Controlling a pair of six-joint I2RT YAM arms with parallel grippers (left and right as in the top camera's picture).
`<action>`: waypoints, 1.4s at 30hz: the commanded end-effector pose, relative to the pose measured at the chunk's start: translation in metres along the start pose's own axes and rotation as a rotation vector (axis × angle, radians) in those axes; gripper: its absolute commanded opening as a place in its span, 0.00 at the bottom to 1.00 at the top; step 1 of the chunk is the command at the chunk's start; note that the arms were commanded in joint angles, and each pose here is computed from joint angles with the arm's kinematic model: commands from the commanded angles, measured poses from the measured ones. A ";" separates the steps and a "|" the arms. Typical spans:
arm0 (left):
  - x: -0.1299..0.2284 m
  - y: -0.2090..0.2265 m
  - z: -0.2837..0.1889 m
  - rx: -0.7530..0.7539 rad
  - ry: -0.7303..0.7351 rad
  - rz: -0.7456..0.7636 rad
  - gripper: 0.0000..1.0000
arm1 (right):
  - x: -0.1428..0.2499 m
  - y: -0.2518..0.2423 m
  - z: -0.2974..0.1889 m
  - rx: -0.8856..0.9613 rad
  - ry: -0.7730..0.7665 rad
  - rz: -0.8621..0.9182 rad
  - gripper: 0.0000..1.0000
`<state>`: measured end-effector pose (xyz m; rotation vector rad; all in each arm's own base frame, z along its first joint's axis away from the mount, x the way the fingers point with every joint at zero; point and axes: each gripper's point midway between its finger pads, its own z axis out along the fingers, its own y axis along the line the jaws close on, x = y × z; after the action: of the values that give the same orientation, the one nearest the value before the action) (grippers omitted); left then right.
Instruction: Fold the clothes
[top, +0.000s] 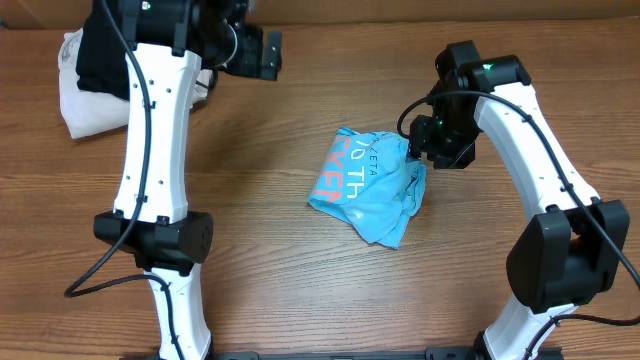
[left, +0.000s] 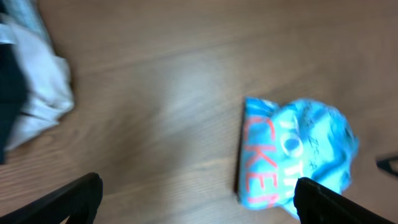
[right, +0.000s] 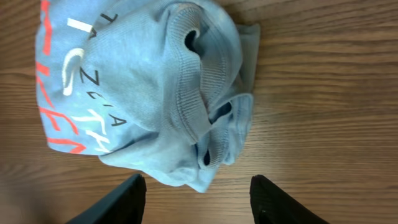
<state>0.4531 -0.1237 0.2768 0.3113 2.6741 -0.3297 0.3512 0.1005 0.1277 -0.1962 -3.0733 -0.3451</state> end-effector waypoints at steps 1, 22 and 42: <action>0.019 -0.043 0.018 0.111 0.086 0.150 1.00 | -0.008 -0.011 -0.008 -0.039 -0.023 0.059 0.58; 0.193 -0.112 0.183 0.162 0.570 0.466 1.00 | -0.028 -0.100 -0.029 -0.050 -0.078 0.292 0.61; 0.166 -0.011 0.224 -0.287 0.425 0.391 1.00 | -0.032 -0.100 -0.030 -0.051 -0.091 0.289 0.60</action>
<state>0.3666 -0.2008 0.0086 0.9880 2.9460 0.0672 0.3690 -0.0072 0.1287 -0.6767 -3.0456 -0.3973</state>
